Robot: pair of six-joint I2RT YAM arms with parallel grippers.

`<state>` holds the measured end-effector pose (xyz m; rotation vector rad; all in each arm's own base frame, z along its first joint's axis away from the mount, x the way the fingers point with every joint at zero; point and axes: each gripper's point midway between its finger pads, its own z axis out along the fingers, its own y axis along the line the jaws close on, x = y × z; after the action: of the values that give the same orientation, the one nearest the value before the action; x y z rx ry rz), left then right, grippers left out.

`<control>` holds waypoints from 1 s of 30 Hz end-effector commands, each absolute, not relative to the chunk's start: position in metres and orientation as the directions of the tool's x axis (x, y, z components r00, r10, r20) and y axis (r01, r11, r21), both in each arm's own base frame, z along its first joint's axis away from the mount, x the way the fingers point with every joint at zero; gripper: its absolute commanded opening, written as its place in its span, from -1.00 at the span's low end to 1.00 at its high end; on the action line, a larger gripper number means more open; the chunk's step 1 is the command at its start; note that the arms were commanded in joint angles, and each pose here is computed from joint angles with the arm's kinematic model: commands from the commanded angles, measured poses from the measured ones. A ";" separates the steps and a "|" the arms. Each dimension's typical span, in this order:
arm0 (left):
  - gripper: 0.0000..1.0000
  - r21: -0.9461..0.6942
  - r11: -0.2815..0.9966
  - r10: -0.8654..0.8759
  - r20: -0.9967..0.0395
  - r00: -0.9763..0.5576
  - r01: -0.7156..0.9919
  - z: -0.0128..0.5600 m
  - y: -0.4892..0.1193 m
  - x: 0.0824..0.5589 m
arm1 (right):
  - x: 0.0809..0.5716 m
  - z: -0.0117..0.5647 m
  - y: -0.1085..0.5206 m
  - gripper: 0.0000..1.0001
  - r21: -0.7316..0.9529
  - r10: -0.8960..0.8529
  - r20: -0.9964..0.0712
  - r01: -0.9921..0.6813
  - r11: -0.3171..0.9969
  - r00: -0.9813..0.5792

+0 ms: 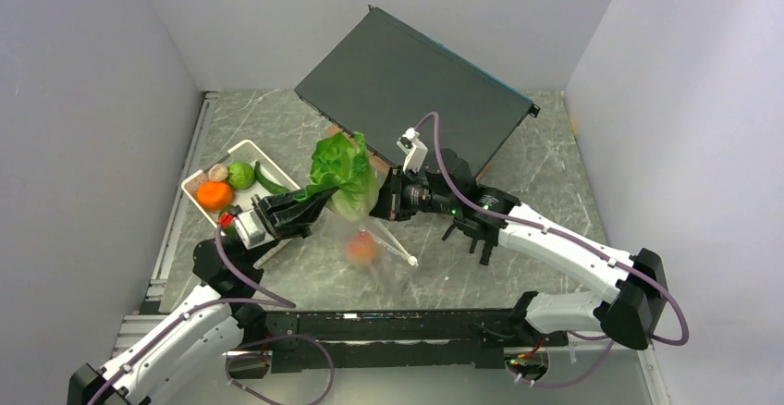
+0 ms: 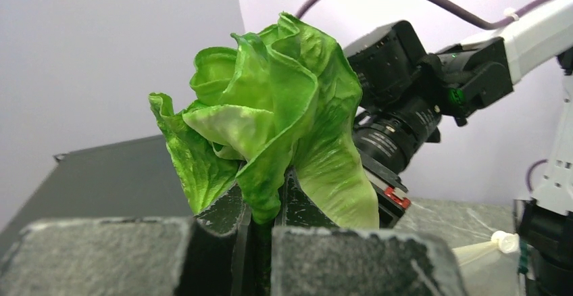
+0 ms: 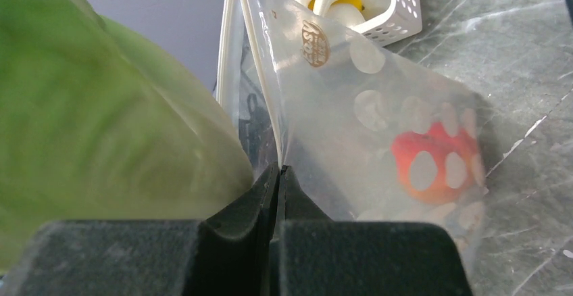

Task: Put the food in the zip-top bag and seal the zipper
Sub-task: Place the fake vegetable in the zipper food storage bag.

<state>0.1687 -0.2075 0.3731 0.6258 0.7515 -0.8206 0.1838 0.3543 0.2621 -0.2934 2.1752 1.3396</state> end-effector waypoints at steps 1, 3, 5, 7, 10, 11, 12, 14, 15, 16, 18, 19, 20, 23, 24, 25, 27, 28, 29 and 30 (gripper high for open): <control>-1.00 0.221 0.638 -0.413 -0.711 0.570 0.737 0.395 -0.188 0.171 | 0.178 0.283 0.361 -1.00 0.774 0.117 -0.576 -0.493 0.397 -0.809; -1.00 0.225 0.632 -0.402 -0.723 0.562 0.741 0.390 -0.193 0.175 | 0.176 0.283 0.362 -1.00 0.779 0.112 -0.570 -0.492 0.389 -0.814; -1.00 0.231 0.617 -0.418 -0.714 0.562 0.752 0.391 -0.195 0.173 | 0.175 0.283 0.363 -1.00 0.782 0.108 -0.567 -0.492 0.382 -0.817; -1.00 0.229 0.614 -0.434 -0.702 0.565 0.755 0.394 -0.194 0.171 | 0.175 0.283 0.362 -1.00 0.782 0.106 -0.566 -0.492 0.383 -0.818; -1.00 0.238 0.610 -0.417 -0.715 0.561 0.756 0.392 -0.198 0.173 | 0.174 0.284 0.360 -1.00 0.781 0.109 -0.568 -0.492 0.385 -0.816; -1.00 0.243 0.601 -0.414 -0.720 0.557 0.761 0.389 -0.199 0.172 | 0.175 0.284 0.360 -1.00 0.780 0.113 -0.569 -0.492 0.388 -0.814; -1.00 0.243 0.590 -0.415 -0.727 0.547 0.770 0.384 -0.200 0.171 | 0.176 0.284 0.359 -1.00 0.778 0.115 -0.571 -0.492 0.391 -0.813; -1.00 0.240 0.565 -0.414 -0.745 0.523 0.789 0.371 -0.203 0.167 | 0.178 0.284 0.357 -1.00 0.776 0.128 -0.574 -0.488 0.400 -0.809; -1.00 0.237 0.547 -0.414 -0.756 0.506 0.802 0.364 -0.204 0.163 | 0.180 0.283 0.356 -1.00 0.777 0.135 -0.573 -0.483 0.405 -0.809; -1.00 0.231 0.529 -0.411 -0.773 0.484 0.817 0.355 -0.206 0.160 | 0.182 0.282 0.355 -1.00 0.778 0.141 -0.571 -0.477 0.409 -0.809; -1.00 0.221 0.490 -0.407 -0.797 0.446 0.843 0.337 -0.207 0.152 | 0.185 0.280 0.353 -1.00 0.783 0.153 -0.563 -0.465 0.413 -0.812; -1.00 0.216 0.479 -0.412 -0.800 0.436 0.851 0.331 -0.206 0.147 | 0.186 0.280 0.353 -1.00 0.786 0.158 -0.559 -0.460 0.413 -0.814; -1.00 0.207 0.473 -0.412 -0.808 0.422 0.857 0.319 -0.204 0.143 | 0.188 0.280 0.352 -1.00 0.788 0.164 -0.557 -0.455 0.414 -0.814; -1.00 0.198 0.488 -0.434 -0.790 0.433 0.850 0.317 -0.194 0.134 | 0.192 0.281 0.349 -1.00 0.794 0.178 -0.551 -0.445 0.415 -0.815; -1.00 0.195 0.494 -0.438 -0.786 0.437 0.847 0.319 -0.192 0.133 | 0.192 0.282 0.349 -1.00 0.797 0.179 -0.547 -0.444 0.409 -0.818; -1.00 0.198 0.499 -0.441 -0.780 0.444 0.843 0.321 -0.191 0.132 | 0.193 0.283 0.349 -1.00 0.801 0.181 -0.543 -0.442 0.403 -0.820; -1.00 0.199 0.497 -0.431 -0.789 0.439 0.845 0.321 -0.193 0.134 | 0.193 0.287 0.351 -1.00 0.813 0.183 -0.533 -0.440 0.380 -0.826; -1.00 0.199 0.489 -0.425 -0.796 0.431 0.849 0.320 -0.195 0.135 | 0.192 0.288 0.353 -1.00 0.818 0.180 -0.528 -0.441 0.369 -0.830; -1.00 0.200 0.477 -0.421 -0.802 0.423 0.856 0.319 -0.198 0.136 | 0.191 0.290 0.354 -1.00 0.823 0.179 -0.524 -0.441 0.358 -0.833; -1.00 0.203 0.460 -0.417 -0.810 0.412 0.864 0.318 -0.201 0.135 | 0.191 0.291 0.355 -1.00 0.827 0.176 -0.519 -0.439 0.351 -0.836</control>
<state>0.1405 -0.1942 0.3076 0.6477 0.7745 -0.8480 0.1920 0.3480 0.2565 -0.2147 2.1984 1.3918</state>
